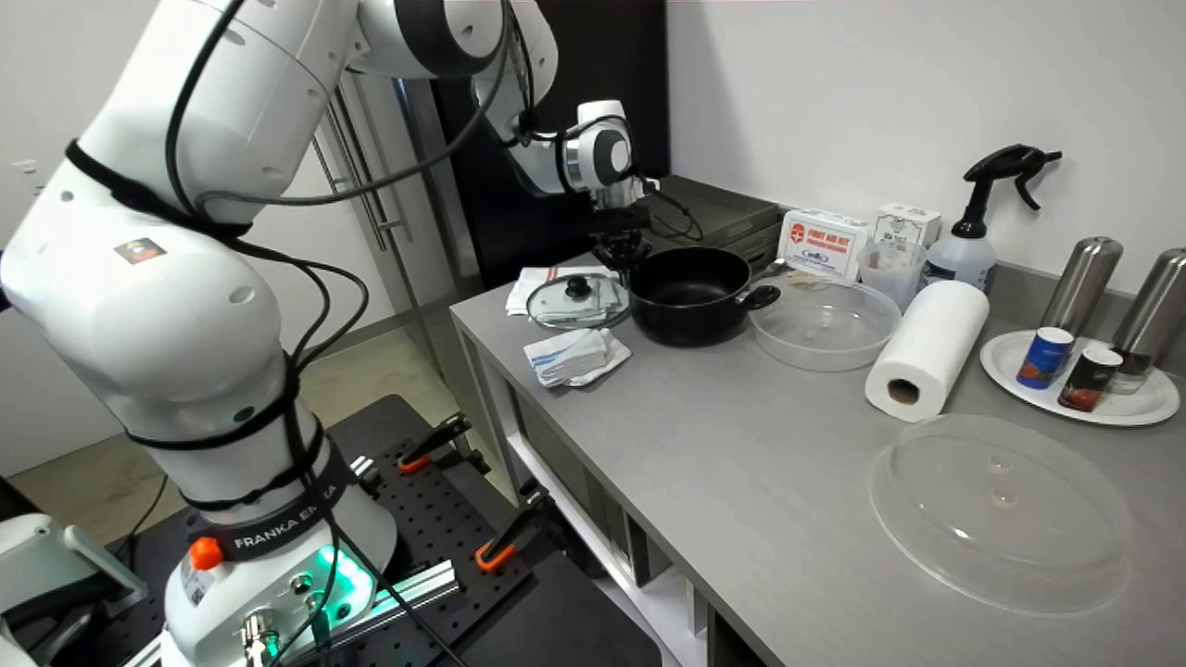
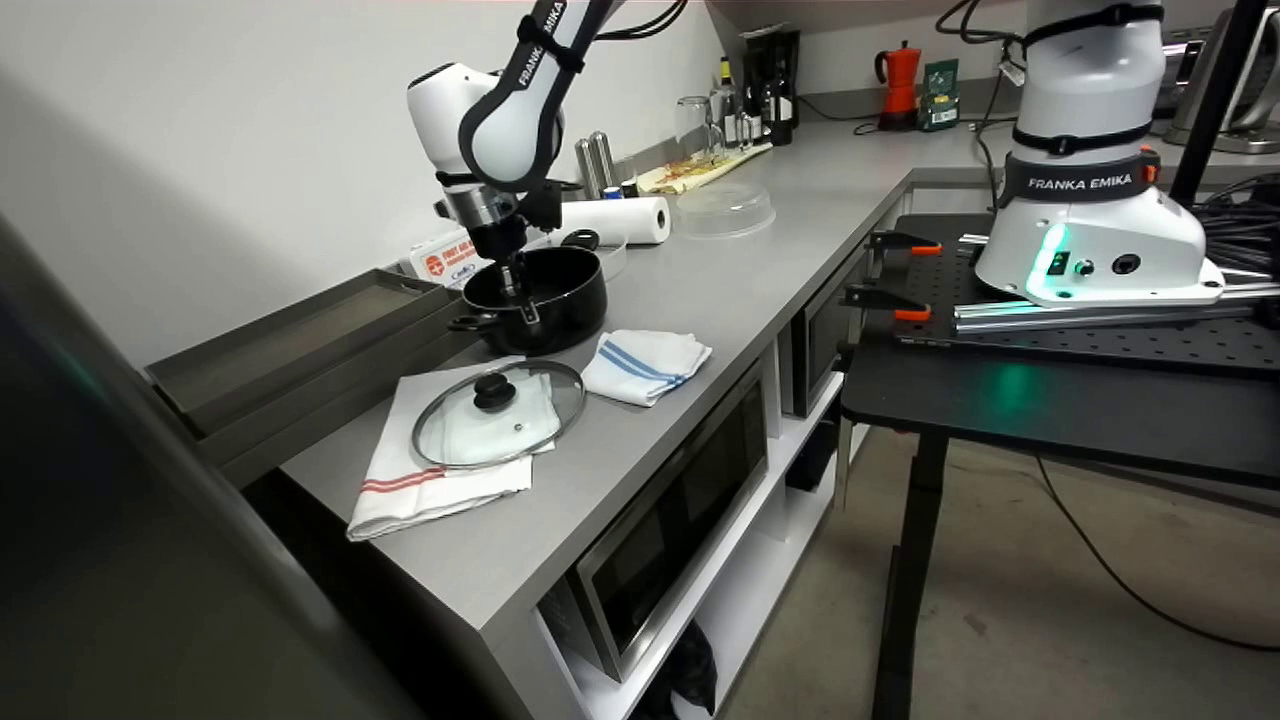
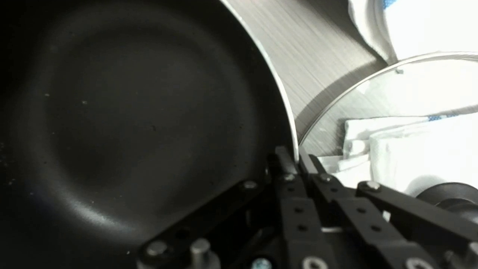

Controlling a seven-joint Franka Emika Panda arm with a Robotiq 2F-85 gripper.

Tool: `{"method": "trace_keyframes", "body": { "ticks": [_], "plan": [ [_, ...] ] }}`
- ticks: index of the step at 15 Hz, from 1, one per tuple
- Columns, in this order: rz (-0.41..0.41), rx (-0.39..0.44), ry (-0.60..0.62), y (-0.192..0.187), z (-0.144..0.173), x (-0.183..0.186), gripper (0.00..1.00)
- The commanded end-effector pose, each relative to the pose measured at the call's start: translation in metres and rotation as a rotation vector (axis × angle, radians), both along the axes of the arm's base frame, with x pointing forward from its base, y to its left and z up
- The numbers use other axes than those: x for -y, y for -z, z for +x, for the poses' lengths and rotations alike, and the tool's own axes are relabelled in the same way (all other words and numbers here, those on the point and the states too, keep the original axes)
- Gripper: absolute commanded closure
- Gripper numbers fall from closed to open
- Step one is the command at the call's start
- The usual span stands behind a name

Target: Move the pot

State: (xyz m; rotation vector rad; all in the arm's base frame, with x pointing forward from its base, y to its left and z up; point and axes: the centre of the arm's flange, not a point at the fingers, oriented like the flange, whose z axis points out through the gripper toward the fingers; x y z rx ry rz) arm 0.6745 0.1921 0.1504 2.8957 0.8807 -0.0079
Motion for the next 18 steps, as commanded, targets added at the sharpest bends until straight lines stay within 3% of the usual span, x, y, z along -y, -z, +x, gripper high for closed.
{"method": "trace_keyframes", "body": {
  "ticks": [1,2,3,4,14,18],
  "plan": [
    [-0.007,0.006,-0.003,-0.011,0.015,-0.002,0.99],
    [-0.008,0.005,-0.002,-0.011,0.015,-0.002,0.99],
    [-0.009,0.005,-0.001,-0.011,0.014,-0.001,0.71],
    [-0.010,0.005,0.000,-0.011,0.014,-0.001,0.70],
    [-0.004,0.041,0.016,-0.024,0.023,0.003,0.00],
    [-0.003,0.055,0.043,-0.033,0.014,0.004,0.00]
  ]
}}
